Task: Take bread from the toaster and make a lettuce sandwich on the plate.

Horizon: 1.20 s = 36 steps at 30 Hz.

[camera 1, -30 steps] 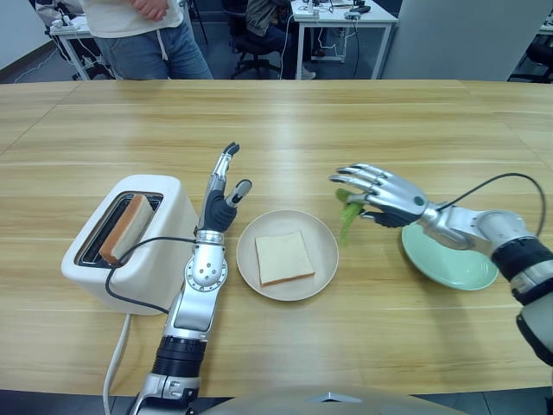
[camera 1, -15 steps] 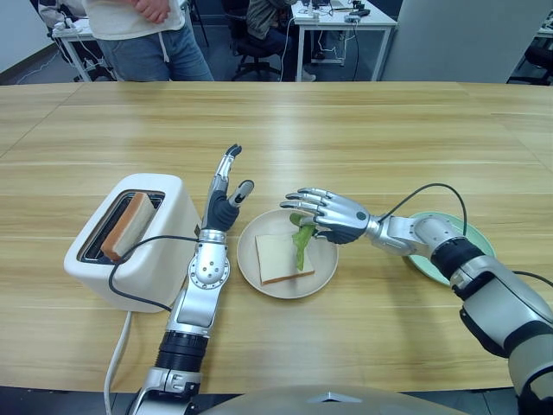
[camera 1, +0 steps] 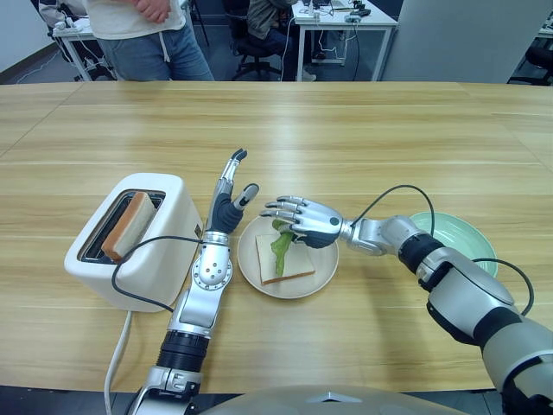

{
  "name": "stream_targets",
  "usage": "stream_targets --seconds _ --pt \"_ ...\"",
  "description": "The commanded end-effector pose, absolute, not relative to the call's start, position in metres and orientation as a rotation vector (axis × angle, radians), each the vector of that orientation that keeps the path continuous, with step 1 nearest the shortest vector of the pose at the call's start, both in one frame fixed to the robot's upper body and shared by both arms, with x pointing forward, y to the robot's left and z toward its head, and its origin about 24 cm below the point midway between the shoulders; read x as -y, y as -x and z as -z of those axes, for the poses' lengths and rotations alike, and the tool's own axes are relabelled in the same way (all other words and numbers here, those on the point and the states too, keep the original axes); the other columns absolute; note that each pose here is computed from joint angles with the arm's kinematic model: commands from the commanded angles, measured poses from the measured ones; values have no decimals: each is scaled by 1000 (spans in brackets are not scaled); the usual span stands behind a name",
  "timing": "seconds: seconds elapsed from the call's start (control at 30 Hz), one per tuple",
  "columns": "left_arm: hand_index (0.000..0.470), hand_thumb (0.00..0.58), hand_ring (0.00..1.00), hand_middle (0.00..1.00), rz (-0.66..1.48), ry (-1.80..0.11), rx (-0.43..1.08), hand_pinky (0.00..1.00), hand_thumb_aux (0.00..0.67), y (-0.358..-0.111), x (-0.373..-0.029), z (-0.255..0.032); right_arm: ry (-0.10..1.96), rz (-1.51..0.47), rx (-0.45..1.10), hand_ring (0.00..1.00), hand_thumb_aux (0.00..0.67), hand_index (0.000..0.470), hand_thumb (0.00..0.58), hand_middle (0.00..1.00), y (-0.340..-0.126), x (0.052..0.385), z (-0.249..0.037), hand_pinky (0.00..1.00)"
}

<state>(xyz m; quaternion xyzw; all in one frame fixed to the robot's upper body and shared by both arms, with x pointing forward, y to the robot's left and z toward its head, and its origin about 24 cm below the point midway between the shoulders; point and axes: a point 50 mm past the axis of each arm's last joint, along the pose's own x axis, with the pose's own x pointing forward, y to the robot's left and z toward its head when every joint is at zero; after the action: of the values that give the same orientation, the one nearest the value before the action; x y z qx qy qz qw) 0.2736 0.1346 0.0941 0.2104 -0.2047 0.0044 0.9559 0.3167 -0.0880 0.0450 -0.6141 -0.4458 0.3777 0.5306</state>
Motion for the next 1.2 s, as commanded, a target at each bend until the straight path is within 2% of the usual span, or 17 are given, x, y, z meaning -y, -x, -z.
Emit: stream_targets --seconds 0.03,0.6,0.87,0.9,0.93,0.97,1.0,1.2 --pt "0 0 0 0 11 -441 397 0 0 -274 -132 -89 1530 -945 1037 0 670 460 580 0 -318 97 -39 0" --pt "0 0 0 0 12 -444 385 0 0 -272 -133 -87 1593 -978 1032 0 670 460 580 0 -317 105 -34 0" --pt "0 0 0 0 16 -444 383 0 0 -272 -133 -86 1570 -909 1076 0 670 460 580 0 -322 99 -45 0" --pt "0 0 0 0 16 -445 382 0 0 -272 -133 -86 1573 -910 1075 0 623 428 577 0 -322 98 -45 0" --pt "0 0 0 0 17 -445 381 0 0 -272 -133 -86 1576 -911 1073 0 370 254 464 0 -322 98 -44 0" --pt "0 0 0 0 18 -444 381 0 0 -272 -132 -85 1578 -913 1068 0 160 110 244 0 -322 98 -43 0" --pt "0 0 0 0 20 -444 381 0 0 -272 -132 -85 1578 -914 1064 0 0 0 0 0 -322 99 -43 0" --pt "0 0 0 0 22 -442 379 0 0 -272 -132 -85 1575 -917 1044 0 0 0 0 0 -321 100 -40 0"
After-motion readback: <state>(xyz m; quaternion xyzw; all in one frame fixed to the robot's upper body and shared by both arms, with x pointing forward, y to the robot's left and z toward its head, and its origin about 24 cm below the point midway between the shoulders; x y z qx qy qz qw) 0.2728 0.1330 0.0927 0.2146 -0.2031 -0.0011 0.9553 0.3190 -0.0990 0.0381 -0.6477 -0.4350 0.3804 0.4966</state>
